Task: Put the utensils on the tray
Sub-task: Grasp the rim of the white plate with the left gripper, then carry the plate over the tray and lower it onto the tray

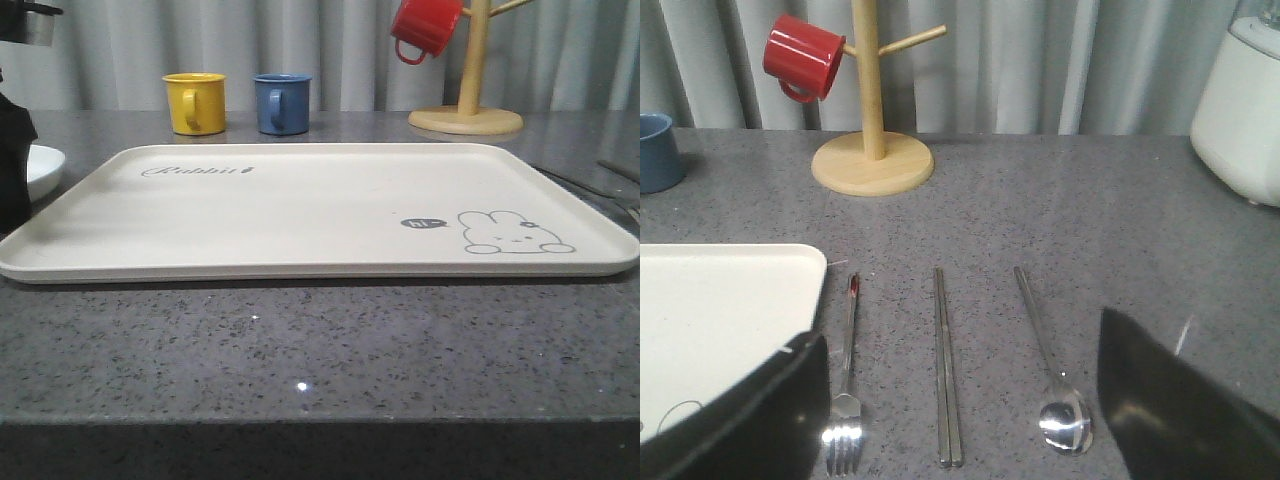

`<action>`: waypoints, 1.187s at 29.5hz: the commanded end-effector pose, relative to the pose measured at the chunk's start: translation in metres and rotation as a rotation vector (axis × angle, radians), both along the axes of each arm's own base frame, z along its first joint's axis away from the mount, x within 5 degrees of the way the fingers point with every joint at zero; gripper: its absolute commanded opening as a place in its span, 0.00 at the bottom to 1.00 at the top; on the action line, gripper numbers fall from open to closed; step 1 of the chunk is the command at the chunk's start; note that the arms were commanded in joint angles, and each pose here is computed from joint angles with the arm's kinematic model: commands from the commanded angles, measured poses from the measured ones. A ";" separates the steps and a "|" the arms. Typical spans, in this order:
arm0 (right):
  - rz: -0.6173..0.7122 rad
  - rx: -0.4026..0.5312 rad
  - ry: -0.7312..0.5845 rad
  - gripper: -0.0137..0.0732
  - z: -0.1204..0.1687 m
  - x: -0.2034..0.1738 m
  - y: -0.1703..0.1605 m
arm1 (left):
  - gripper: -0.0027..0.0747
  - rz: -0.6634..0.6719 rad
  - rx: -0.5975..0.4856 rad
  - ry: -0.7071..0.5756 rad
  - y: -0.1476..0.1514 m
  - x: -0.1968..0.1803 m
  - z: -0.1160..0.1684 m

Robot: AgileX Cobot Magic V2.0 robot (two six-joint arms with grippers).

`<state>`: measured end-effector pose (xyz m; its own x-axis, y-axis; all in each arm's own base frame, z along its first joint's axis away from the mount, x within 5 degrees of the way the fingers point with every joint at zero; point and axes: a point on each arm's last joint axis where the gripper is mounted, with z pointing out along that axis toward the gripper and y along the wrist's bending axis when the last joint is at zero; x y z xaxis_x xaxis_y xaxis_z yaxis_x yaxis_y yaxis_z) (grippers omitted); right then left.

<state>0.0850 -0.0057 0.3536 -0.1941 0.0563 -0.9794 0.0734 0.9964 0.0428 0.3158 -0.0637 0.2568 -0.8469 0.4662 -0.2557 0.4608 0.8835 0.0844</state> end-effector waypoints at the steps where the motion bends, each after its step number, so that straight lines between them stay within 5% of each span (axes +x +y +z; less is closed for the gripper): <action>1: -0.003 -0.025 -0.095 0.82 0.017 0.001 -0.001 | 0.41 -0.007 -0.014 -0.075 -0.003 0.003 0.017; 10: -0.003 -0.025 -0.095 0.82 0.017 0.001 -0.001 | 0.02 -0.010 -0.005 -0.075 -0.003 0.003 0.015; 20: -0.003 -0.025 -0.095 0.82 0.017 0.001 -0.001 | 0.01 -0.060 0.031 -0.141 -0.010 0.000 0.033; 35: -0.003 -0.025 -0.095 0.82 0.017 0.001 -0.001 | 0.01 -0.287 -0.031 -0.429 -0.088 -0.030 0.122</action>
<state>0.0850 -0.0057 0.3536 -0.1941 0.0563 -0.9794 0.0734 0.9964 0.0428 0.3009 -0.1344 0.3438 -0.6022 0.6511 -0.4619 0.6068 0.7493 0.2651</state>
